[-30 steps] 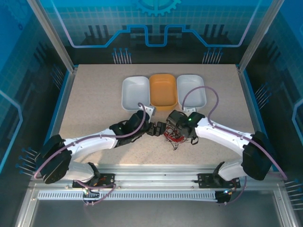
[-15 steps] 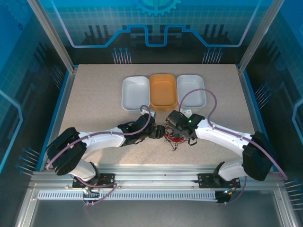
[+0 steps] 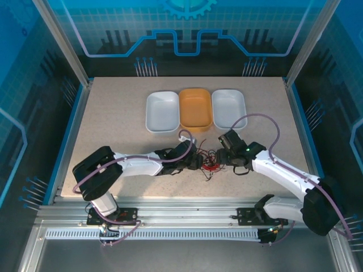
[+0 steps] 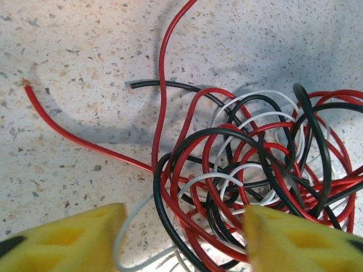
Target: Untangle the cables
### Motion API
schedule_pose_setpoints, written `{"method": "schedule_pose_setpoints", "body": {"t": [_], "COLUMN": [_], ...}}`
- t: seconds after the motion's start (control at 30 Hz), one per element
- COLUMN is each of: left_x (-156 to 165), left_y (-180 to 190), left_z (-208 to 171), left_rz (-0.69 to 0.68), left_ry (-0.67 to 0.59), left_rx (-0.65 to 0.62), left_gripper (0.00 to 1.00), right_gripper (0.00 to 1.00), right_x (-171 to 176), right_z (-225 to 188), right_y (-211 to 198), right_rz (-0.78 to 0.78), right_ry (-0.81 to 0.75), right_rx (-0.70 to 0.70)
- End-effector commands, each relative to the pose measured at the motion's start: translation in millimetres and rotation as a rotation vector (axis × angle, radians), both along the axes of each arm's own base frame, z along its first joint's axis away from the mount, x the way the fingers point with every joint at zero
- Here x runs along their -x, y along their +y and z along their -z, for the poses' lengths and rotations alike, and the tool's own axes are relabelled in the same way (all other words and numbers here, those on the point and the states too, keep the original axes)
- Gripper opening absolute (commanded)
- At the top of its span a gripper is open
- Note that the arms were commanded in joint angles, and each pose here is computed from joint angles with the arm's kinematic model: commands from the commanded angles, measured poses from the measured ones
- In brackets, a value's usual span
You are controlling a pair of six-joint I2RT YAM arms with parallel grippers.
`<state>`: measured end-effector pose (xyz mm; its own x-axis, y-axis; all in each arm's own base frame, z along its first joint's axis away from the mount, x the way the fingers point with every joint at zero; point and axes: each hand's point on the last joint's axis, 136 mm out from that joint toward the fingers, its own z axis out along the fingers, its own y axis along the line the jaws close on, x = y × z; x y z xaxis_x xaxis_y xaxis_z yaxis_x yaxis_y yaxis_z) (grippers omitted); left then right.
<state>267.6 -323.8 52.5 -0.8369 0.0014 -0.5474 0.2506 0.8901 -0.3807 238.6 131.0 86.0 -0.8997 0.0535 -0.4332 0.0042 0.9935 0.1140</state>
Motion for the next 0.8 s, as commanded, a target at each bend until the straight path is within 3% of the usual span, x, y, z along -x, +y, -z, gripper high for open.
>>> {"method": "schedule_pose_setpoints", "body": {"t": [0.0,0.07,0.23,0.47,0.77], "left_x": [-4.8,-4.3,-6.8,-6.0,-0.5], "left_y": [1.9,10.1,44.5,69.3,83.5], "left_z": [-0.1,2.4,0.4,-15.8,-35.2], "left_rz": [-0.03,-0.044,-0.098,-0.031,-0.02], "left_ry": [-0.012,-0.014,-0.034,-0.132,-0.162], "left_rx": [-0.014,-0.037,-0.082,-0.097,0.028], "left_gripper": [0.4,0.25,0.0,0.0,0.0], "right_gripper": [0.57,0.56,0.51,0.39,0.28], "right_x": [-4.5,-4.6,-5.6,-14.7,-16.1], "right_z": [-8.1,-8.9,-15.1,-28.0,-24.0], "right_y": [16.7,20.4,25.7,46.1,61.4], "right_rz": [-0.037,-0.045,-0.05,-0.068,-0.067], "right_ry": [-0.035,-0.037,-0.031,-0.019,0.022], "right_rx": [-0.101,-0.123,-0.15,-0.234,-0.295]}}
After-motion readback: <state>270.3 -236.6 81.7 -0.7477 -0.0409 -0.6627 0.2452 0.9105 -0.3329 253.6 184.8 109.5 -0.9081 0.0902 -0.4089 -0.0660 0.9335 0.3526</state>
